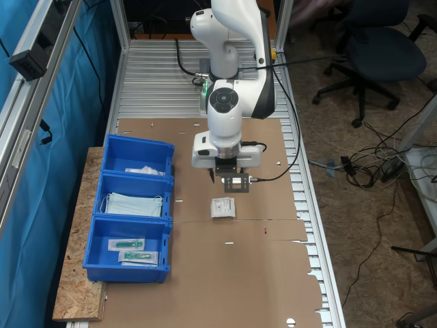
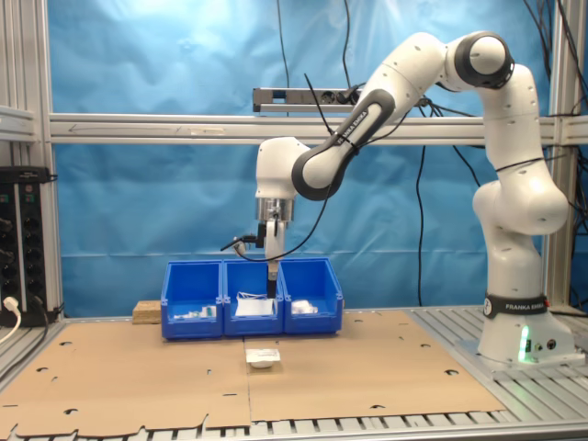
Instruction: Pick and place sorting task of medical equipment.
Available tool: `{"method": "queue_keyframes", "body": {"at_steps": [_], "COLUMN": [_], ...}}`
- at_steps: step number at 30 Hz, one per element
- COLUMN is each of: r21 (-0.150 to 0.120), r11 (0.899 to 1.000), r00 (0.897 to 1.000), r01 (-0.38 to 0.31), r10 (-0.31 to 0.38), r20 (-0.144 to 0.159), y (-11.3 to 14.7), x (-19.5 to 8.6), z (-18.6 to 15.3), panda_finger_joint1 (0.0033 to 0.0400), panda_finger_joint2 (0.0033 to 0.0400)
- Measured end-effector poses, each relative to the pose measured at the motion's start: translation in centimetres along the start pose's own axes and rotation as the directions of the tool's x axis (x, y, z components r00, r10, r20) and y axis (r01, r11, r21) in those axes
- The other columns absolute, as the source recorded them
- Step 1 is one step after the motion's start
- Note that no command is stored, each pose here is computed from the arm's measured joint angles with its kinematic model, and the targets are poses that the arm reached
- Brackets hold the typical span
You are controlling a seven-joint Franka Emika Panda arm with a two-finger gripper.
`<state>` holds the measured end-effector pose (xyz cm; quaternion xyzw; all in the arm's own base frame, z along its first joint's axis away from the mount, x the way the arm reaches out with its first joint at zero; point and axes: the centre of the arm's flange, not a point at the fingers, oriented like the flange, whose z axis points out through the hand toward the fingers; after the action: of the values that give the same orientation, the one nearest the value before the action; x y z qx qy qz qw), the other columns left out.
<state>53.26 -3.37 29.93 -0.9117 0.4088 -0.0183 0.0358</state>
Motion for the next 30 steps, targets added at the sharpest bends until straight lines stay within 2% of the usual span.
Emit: {"method": "queue_keyframes", "body": {"at_steps": [12,30], "r21": [-0.018,-0.057], "r11": [1.000,0.998], "r00": [1.000,1.000], "r01": [-0.002,0.001], "r10": [0.002,-0.001], "r20": [-0.014,-0.010], "y": [0.0,-0.2], "x": [0.2,1.0], "z": [5.0,10.7], "panda_finger_joint1": [0.0400,0.0400], "panda_finger_joint2": [0.0400,0.0400]}}
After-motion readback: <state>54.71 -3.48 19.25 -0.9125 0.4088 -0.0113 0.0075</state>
